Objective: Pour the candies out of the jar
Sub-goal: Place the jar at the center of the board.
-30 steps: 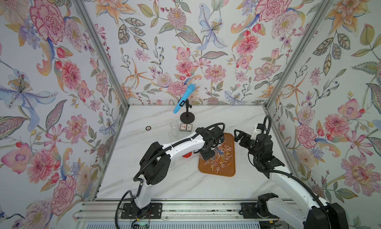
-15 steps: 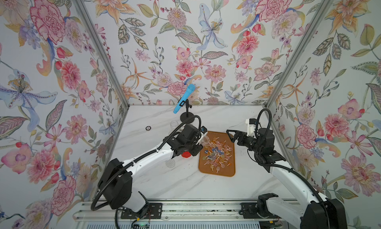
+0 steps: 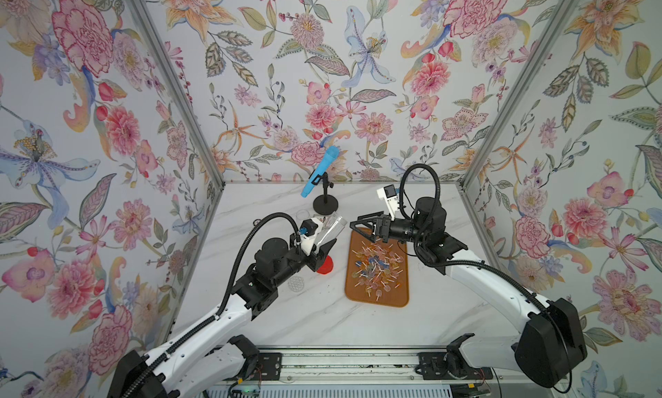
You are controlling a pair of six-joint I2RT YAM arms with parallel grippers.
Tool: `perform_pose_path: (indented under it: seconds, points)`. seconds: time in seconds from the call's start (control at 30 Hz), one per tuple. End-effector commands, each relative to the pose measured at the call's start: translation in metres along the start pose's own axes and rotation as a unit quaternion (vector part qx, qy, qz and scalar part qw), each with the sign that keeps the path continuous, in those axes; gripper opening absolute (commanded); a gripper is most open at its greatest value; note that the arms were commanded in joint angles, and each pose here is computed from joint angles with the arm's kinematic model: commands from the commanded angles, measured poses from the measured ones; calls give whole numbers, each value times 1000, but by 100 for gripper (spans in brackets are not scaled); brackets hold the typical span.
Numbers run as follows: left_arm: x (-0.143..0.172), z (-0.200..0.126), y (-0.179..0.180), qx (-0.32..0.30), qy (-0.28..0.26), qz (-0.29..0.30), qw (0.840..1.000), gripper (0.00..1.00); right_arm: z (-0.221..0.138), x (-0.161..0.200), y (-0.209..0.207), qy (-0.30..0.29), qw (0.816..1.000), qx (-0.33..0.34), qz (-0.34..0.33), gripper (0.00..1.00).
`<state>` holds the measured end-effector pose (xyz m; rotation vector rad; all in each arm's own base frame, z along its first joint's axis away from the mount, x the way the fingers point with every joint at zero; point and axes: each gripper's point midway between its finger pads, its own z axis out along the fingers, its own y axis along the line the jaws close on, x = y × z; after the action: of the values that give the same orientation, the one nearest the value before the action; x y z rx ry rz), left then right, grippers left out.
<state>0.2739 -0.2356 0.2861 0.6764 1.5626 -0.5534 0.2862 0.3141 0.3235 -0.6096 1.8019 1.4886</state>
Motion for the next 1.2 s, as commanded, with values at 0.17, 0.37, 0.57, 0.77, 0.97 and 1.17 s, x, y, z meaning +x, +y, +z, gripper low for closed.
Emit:
perform_pose_path:
  seconds: [0.17,0.37,0.57,0.77,0.97,1.17]
  points:
    - [-26,-18,0,21,-66,7,998,0,41,-17,33,20,996,-91,-2,96]
    - [-21,-16,0,32,-61,8,998,0,62,-14,41,40,992,-120,3,84]
    - [-18,-15,7,25,-57,5,998,0,64,-15,39,37,992,-123,8,58]
    - [-13,-15,20,-4,-56,-13,998,57,66,-18,39,37,991,-126,10,42]
    - [-3,-26,31,-36,-62,-38,997,99,74,-21,20,29,996,-80,-3,39]
    - [27,-56,80,-167,-71,-91,979,99,101,5,-2,51,998,-9,-39,39]
